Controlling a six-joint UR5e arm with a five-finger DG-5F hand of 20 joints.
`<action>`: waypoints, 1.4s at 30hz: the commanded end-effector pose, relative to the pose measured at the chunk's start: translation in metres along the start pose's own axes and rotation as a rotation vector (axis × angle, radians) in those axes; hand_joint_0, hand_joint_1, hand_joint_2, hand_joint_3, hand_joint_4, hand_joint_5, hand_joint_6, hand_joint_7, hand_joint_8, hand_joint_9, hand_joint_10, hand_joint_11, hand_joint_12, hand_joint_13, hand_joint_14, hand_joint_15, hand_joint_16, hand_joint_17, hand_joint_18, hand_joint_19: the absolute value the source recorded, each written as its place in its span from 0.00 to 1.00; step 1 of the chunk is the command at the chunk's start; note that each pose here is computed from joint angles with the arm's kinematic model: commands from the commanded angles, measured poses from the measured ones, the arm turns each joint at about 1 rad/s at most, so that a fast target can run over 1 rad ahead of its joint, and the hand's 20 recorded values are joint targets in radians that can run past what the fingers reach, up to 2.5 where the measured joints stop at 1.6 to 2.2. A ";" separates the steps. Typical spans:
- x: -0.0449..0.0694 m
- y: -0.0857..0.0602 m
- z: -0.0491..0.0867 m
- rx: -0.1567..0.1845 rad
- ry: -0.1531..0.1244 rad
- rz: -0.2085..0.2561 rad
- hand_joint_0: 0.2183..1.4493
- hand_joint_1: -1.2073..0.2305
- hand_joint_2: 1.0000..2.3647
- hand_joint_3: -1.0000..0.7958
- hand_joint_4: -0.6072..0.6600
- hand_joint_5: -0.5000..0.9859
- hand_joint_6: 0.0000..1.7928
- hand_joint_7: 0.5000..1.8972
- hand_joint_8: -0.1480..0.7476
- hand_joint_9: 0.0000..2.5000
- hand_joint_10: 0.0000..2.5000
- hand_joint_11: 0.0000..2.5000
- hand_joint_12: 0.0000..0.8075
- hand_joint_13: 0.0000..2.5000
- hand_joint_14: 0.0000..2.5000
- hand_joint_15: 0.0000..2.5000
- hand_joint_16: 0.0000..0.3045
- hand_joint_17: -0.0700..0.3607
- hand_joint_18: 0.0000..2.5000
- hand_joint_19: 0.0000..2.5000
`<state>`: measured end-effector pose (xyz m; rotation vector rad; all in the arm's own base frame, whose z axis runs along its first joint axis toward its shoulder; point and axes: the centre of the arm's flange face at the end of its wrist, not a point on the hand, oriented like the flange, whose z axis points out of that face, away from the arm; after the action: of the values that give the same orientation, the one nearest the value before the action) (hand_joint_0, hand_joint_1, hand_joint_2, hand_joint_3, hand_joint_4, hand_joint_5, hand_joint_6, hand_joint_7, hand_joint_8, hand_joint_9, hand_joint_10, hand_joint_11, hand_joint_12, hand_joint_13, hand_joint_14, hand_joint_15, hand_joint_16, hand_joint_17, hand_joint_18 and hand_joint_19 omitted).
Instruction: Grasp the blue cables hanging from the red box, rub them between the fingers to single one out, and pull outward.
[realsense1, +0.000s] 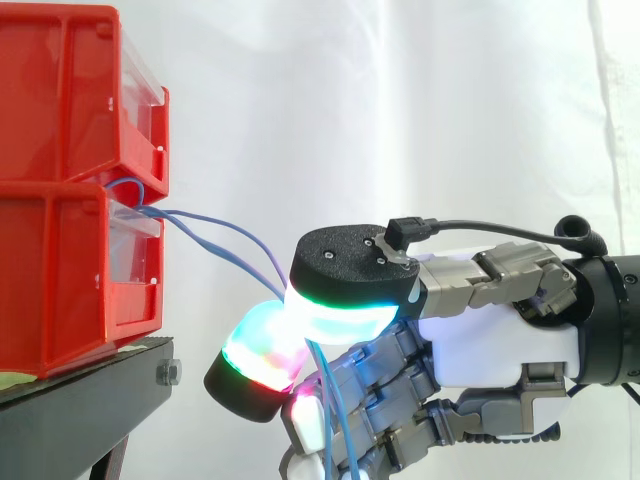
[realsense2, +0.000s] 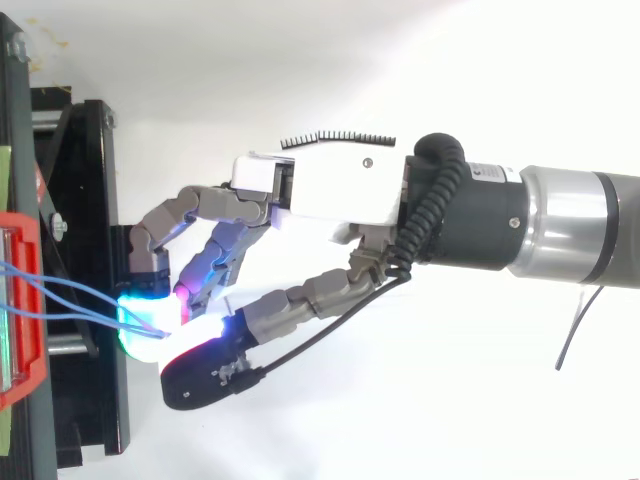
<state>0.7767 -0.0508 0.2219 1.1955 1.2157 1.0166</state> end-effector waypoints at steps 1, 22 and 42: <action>-0.001 0.006 -0.002 0.000 -0.002 0.000 0.34 0.28 0.01 0.45 0.51 0.21 0.51 0.40 0.51 0.38 0.01 0.27 0.46 0.36 0.01 0.24 0.14 0.39 0.31 0.27; 0.000 0.018 -0.014 0.066 0.006 0.017 0.30 0.29 0.00 0.28 0.60 0.24 0.49 0.41 0.52 0.42 0.01 0.27 0.46 0.38 0.01 0.24 0.14 0.39 0.32 0.27; 0.003 0.019 -0.015 0.064 0.011 0.019 0.21 0.34 0.00 0.28 0.61 0.25 0.48 0.43 0.55 0.43 0.01 0.27 0.51 0.39 0.01 0.25 0.16 0.42 0.34 0.27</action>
<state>0.7637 -0.0436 0.2412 1.2540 1.2553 1.0061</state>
